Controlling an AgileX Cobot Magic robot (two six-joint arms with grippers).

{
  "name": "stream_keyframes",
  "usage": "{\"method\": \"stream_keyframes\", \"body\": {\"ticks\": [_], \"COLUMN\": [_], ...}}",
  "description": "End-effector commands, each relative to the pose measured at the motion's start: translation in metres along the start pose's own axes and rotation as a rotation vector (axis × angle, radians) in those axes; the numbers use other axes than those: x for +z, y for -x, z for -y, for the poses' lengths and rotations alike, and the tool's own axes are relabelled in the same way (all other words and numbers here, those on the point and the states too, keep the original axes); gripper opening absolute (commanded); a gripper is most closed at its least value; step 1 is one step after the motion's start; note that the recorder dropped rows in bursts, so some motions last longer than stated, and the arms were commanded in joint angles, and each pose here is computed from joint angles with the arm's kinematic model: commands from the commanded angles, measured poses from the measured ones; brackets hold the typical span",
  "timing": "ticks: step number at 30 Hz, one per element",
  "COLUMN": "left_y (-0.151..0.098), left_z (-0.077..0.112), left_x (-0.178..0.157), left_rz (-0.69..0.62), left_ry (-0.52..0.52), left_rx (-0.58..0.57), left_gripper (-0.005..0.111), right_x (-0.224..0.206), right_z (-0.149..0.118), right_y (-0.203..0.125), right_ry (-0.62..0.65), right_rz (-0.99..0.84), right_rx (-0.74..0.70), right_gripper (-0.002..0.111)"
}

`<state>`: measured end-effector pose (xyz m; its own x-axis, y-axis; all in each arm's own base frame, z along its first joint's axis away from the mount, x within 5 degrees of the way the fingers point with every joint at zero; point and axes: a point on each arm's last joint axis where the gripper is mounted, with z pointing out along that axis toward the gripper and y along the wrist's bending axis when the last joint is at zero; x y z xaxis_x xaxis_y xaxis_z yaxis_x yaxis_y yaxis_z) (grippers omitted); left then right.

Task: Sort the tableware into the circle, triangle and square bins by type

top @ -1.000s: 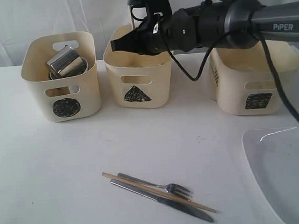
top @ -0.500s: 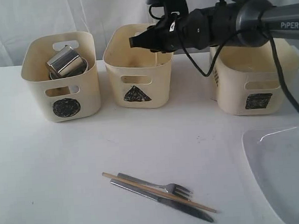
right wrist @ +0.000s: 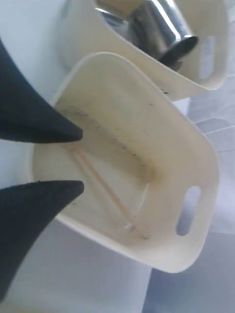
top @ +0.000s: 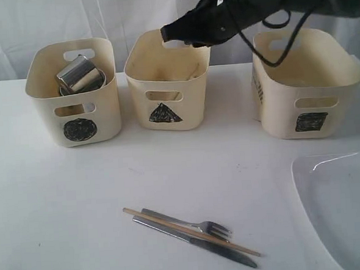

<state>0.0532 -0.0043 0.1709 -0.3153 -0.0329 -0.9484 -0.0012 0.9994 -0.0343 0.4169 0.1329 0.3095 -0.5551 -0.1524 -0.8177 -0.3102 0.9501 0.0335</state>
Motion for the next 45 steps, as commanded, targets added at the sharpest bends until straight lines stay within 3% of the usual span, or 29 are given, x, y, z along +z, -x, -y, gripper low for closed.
{"method": "stream_keyframes", "body": {"ticks": [1,2,5,7,10,12,19,34,45], "left_y": [-0.001,-0.001,-0.001,-0.001,-0.001,-0.001,-0.001,-0.001,-0.001], "left_z": [0.000,0.000,0.000,0.000,0.000,0.000,0.000,0.000,0.000], "left_x": [0.000,0.000,0.000,0.000,0.000,0.000,0.000,0.000,0.000], "left_rz": [0.002,0.002,0.002,0.002,0.002,0.002,0.002,0.002,0.002], "left_ry": [-0.007,-0.007,-0.007,-0.007,-0.007,-0.007,-0.007,-0.007,-0.007], "left_rx": [0.000,0.000,0.000,0.000,0.000,0.000,0.000,0.000,0.000], "left_gripper": [0.000,0.000,0.000,0.000,0.000,0.000,0.000,0.000,0.000], "right_x": [-0.038,-0.042,-0.038,-0.038,-0.037,-0.037,-0.029,-0.021,-0.020], "right_z": [-0.008,-0.016,-0.033,-0.045,-0.053,-0.054,-0.049,-0.067,-0.067], "right_y": [-0.031,-0.047,-0.074,-0.098,-0.123,-0.145,-0.191,-0.231,-0.231], "right_ry": [0.173,0.283,0.372,0.435,0.458,0.479,0.443,0.418,0.396], "right_rz": [-0.459,-0.592,-0.720,-0.812,-0.896,-0.972,-0.978,-0.837,-0.825], "right_rx": [-0.330,-0.357,-0.396,-0.513,-0.526,-0.514,-0.503,-0.609,-0.580], "right_gripper": [0.018,0.018,0.021,0.033,0.047,0.047,0.047,0.042,0.009]}}
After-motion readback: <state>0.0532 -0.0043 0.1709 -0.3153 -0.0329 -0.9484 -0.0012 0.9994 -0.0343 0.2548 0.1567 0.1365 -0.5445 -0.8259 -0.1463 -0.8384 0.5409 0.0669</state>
